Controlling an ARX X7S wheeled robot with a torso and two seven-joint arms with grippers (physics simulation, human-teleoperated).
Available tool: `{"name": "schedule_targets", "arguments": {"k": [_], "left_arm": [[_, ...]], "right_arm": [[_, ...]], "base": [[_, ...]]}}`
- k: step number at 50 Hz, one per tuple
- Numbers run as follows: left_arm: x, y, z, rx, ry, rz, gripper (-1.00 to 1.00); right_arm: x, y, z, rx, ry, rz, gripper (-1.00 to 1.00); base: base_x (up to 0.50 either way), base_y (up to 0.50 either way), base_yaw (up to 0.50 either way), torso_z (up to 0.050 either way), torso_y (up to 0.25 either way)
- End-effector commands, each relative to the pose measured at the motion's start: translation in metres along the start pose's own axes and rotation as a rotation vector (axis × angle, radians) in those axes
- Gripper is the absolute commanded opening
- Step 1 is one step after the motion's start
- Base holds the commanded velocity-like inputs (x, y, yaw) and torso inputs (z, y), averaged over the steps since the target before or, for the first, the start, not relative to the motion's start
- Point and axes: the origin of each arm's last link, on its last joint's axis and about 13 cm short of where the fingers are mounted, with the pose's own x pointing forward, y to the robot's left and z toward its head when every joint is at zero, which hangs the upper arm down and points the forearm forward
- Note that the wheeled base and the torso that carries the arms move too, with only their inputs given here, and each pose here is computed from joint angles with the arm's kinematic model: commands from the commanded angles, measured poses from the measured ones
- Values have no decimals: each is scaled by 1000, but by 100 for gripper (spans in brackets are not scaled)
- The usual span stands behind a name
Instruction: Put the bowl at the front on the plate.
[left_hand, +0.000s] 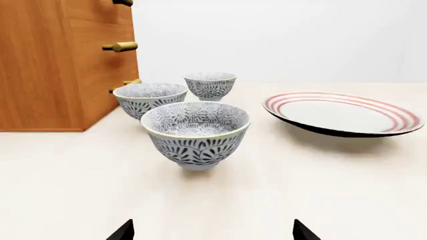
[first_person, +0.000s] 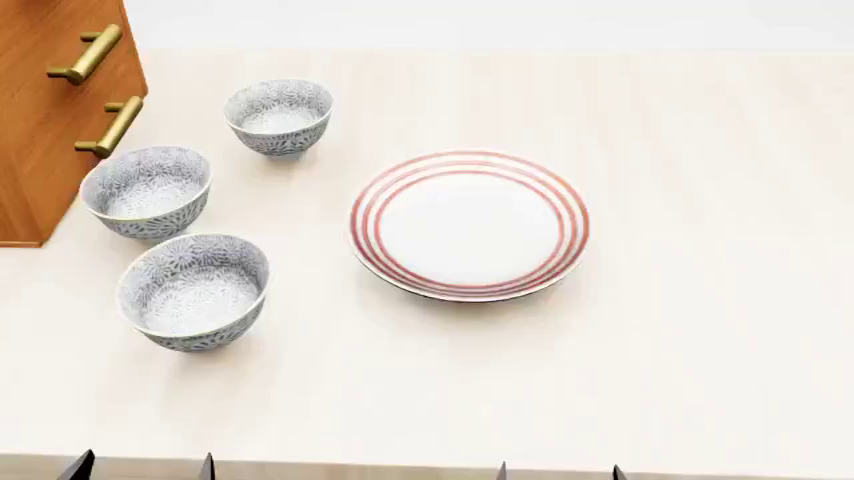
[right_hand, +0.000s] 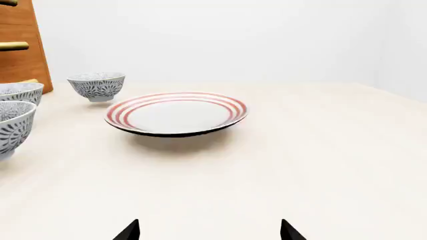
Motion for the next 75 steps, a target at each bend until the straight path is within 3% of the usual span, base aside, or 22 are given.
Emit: {"name": "schedule_targets", "arguments": {"k": [1,13,21,27,32,48,66,75], "left_arm": [[0,0,0,0,0,0,100],[-1,0,0,3,0,1,100],[-2,1,1,5,40,8,100],[-4,2,2,57,29,7,100],[-1,3,21,16,75,31,100],[-1,-2,65,27,12,37,100],[5,-7,126,43,-65,-18,100],[9,-11,159,9,-65,-65,100]], "right_arm": [[0,1,0,0,0,0,100],[0,2,2,-33,-2,-1,100],[-2,1,3,-5,10,-4,100],[-4,1,9,13,17,-11,100],[-3,2,22,-6,52,-9,100],[-10,-2,79,-50,0,-4,100],[-9,-7,145,-153,-23,-2,100],[-8,-8,191,-201,-87,0,100]], "base": [[0,0,0,0,0],[0,0,0,0,0],[0,0,0,0,0],[0,0,0,0,0],[0,0,0,0,0],[0,0,0,0,0],[0,0,0,0,0],[0,0,0,0,0]]}}
